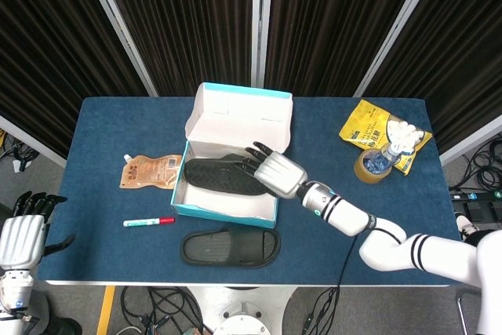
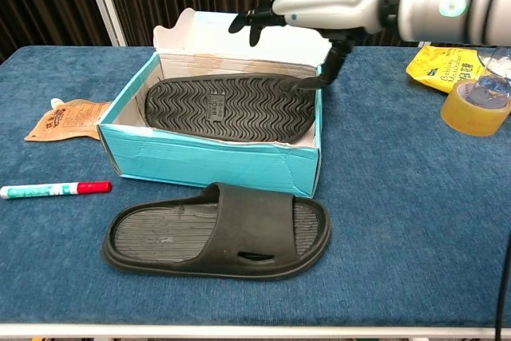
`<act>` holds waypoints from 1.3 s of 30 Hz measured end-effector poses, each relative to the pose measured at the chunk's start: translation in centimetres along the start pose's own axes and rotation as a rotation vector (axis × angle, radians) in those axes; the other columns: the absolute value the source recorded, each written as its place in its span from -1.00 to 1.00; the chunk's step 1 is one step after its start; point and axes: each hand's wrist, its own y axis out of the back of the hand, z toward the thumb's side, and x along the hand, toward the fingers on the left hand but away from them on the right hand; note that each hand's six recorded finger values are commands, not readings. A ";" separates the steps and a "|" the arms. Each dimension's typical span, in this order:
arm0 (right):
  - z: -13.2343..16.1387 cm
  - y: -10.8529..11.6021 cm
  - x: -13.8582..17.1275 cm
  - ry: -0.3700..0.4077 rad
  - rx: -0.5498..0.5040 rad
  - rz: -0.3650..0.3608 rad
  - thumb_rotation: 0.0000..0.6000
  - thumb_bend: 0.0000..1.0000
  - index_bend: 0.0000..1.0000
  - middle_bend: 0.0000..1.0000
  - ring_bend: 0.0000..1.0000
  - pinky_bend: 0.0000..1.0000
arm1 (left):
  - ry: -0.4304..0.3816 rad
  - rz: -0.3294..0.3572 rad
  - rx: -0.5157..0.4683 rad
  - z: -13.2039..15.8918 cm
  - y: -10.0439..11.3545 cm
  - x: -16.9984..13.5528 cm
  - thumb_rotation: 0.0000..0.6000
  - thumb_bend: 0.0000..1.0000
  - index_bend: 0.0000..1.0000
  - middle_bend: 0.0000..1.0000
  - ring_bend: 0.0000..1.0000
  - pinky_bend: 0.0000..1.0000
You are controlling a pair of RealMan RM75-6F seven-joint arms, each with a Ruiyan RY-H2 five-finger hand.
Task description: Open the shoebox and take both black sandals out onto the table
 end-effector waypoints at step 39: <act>3.5 -4.1 -9.8 -0.153 0.044 0.108 1.00 -1.00 -0.48 -0.22 -0.91 -1.00 | 0.030 -0.002 -0.018 -1.2 -0.3 -0.3 1.00 -0.78 -0.46 -0.49 -0.69 -0.78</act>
